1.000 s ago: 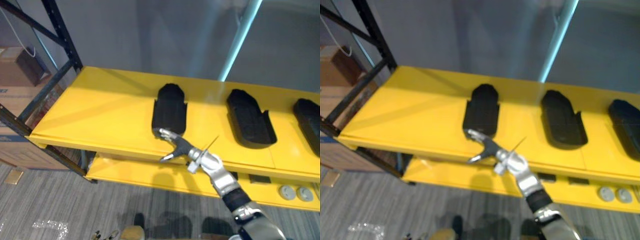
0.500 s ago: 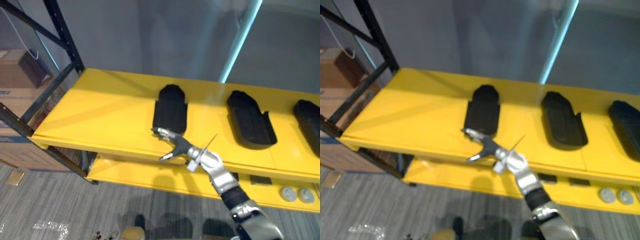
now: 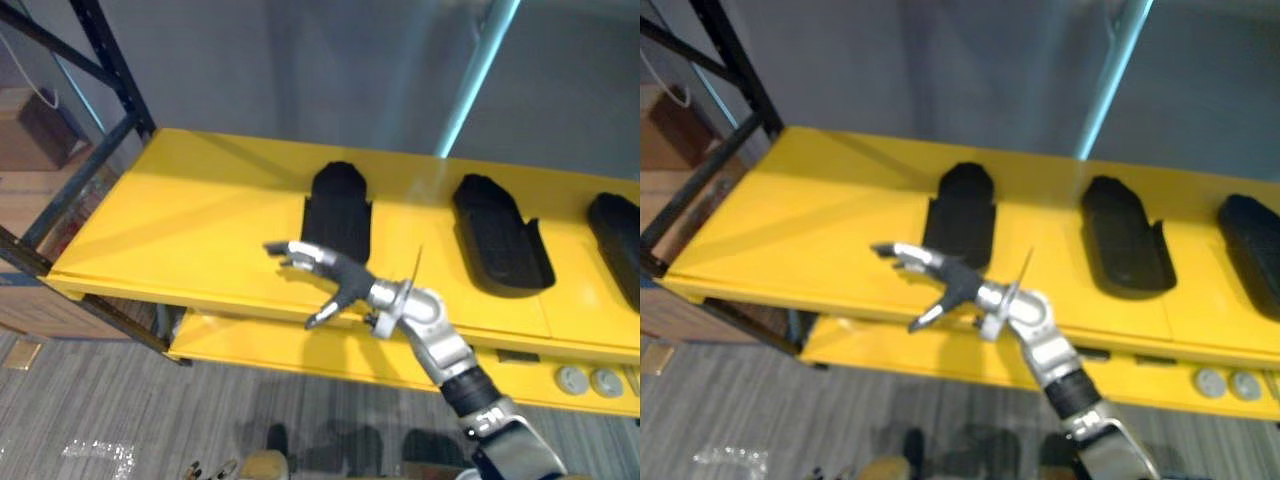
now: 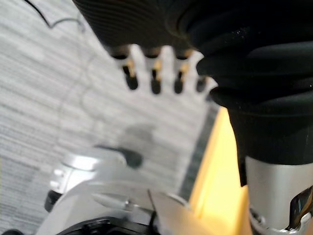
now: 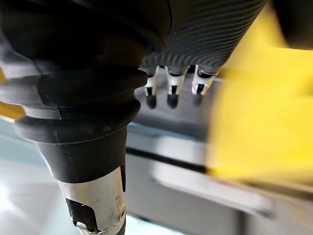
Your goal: Walk over and take plastic housings, then place them on the shelf
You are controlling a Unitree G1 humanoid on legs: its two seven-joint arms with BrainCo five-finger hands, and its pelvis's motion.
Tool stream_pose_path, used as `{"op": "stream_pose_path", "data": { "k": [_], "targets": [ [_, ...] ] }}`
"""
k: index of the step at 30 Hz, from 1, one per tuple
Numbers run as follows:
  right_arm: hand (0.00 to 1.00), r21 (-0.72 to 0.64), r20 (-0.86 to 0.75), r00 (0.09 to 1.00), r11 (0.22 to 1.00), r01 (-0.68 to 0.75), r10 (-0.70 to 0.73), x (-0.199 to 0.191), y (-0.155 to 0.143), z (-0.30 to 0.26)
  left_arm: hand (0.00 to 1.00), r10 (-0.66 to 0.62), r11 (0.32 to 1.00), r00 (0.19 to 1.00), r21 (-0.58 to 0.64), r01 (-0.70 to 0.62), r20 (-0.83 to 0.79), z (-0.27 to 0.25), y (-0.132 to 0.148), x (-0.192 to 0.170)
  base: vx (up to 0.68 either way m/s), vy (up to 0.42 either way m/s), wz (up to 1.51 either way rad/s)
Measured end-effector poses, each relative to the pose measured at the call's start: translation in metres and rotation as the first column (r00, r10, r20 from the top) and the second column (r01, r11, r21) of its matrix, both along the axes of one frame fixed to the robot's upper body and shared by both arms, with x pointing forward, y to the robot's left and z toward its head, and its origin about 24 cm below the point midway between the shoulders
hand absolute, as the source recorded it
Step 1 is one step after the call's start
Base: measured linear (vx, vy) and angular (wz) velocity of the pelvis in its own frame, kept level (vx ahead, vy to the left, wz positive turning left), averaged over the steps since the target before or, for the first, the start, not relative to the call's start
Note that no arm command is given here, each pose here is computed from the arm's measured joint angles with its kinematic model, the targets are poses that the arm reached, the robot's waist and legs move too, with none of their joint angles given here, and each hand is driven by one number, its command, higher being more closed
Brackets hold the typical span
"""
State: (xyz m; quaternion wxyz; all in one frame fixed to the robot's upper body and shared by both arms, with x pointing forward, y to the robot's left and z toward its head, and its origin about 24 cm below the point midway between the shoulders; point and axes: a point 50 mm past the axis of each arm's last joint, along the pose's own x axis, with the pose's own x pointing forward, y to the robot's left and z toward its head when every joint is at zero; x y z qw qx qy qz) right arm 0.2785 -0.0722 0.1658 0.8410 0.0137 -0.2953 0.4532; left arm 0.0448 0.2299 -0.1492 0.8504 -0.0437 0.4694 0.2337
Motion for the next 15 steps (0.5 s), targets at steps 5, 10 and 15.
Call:
{"op": "stream_pose_path", "data": {
  "k": [5, 10, 15],
  "targets": [
    [0.00, 0.312, -0.037, 0.960, 0.909, 0.276, -0.279, -0.011, -0.059, 0.020, 0.00, 0.039, 0.999, 0.999, -0.010, -0.039, 0.010, -0.001, 0.000, 0.001, -0.07, 0.001, -0.30],
    [0.00, 0.387, -0.208, 0.743, 0.644, 0.660, -0.636, -0.028, -0.132, -0.002, 0.00, 0.050, 0.998, 0.999, -0.028, -0.050, 0.007, -0.003, -0.008, 0.003, -0.11, -0.008, -0.37],
    [0.00, 0.209, -0.379, 0.418, 0.364, 0.908, -0.826, -0.062, -0.178, -0.048, 0.00, -0.020, 1.000, 1.000, -0.022, 0.019, -0.022, -0.005, -0.015, 0.002, -0.06, -0.024, -0.27]
  ]
}}
